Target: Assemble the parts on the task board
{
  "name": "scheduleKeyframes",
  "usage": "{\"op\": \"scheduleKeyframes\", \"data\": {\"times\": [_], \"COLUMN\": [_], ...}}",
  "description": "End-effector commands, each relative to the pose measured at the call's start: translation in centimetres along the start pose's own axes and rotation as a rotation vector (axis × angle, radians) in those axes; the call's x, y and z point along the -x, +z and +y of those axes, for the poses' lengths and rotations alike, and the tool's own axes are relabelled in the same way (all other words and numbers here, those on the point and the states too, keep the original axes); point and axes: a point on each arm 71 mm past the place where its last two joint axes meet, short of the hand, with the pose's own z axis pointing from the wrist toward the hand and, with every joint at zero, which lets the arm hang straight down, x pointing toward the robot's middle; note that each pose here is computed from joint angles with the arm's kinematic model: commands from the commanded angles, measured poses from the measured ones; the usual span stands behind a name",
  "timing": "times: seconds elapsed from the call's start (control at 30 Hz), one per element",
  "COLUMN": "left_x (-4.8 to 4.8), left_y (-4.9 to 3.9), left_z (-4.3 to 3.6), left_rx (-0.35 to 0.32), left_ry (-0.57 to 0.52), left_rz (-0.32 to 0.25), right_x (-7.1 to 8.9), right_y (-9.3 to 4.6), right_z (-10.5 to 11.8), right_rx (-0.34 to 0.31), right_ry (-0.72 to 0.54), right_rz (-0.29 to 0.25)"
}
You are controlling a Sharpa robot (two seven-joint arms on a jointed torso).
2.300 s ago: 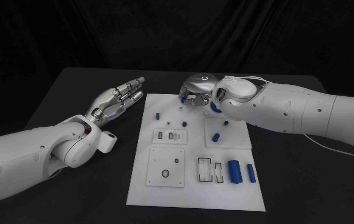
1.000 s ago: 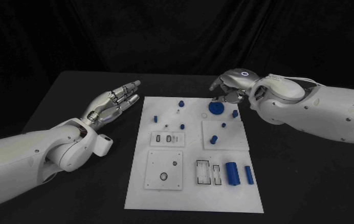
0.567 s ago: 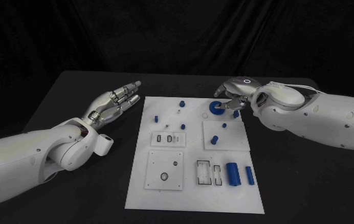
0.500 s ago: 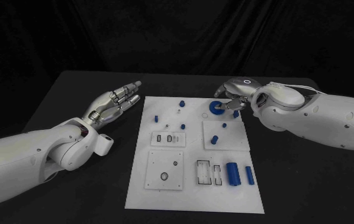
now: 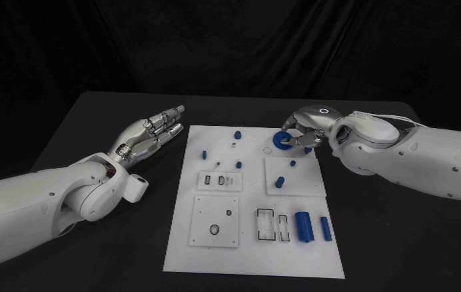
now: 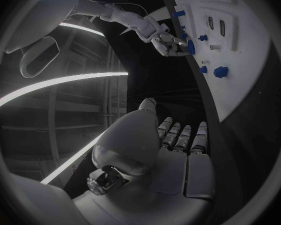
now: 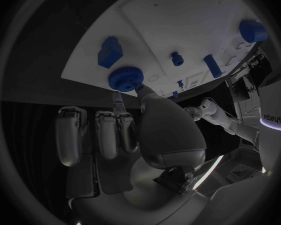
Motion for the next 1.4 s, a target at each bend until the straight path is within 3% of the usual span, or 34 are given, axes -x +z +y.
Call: {"op": "scheduleKeyframes", "data": {"times": [0.03,0.77,1.17,1.4], "left_x": [-0.16,-0.16,-0.15,-0.07], "left_y": [0.02,0.0,0.0,-0.14], "left_z": [-0.04,0.07,0.12,0.11], "left_rx": [-0.009,-0.002,0.0,0.003], "left_ry": [-0.009,-0.014,-0.015,-0.015], "left_rz": [0.012,0.018,0.02,0.018], "right_x": [-0.5,-2.0,-1.6,-0.6], "right_y": [-0.2,-0.2,-0.2,-0.2], "right_z": [-0.1,-0.2,0.4,1.4], "right_rx": [-0.023,-0.021,0.038,0.075], "right_ry": [-0.003,0.0,0.013,0.022], "right_rz": [0.035,0.076,0.001,-0.056]}}
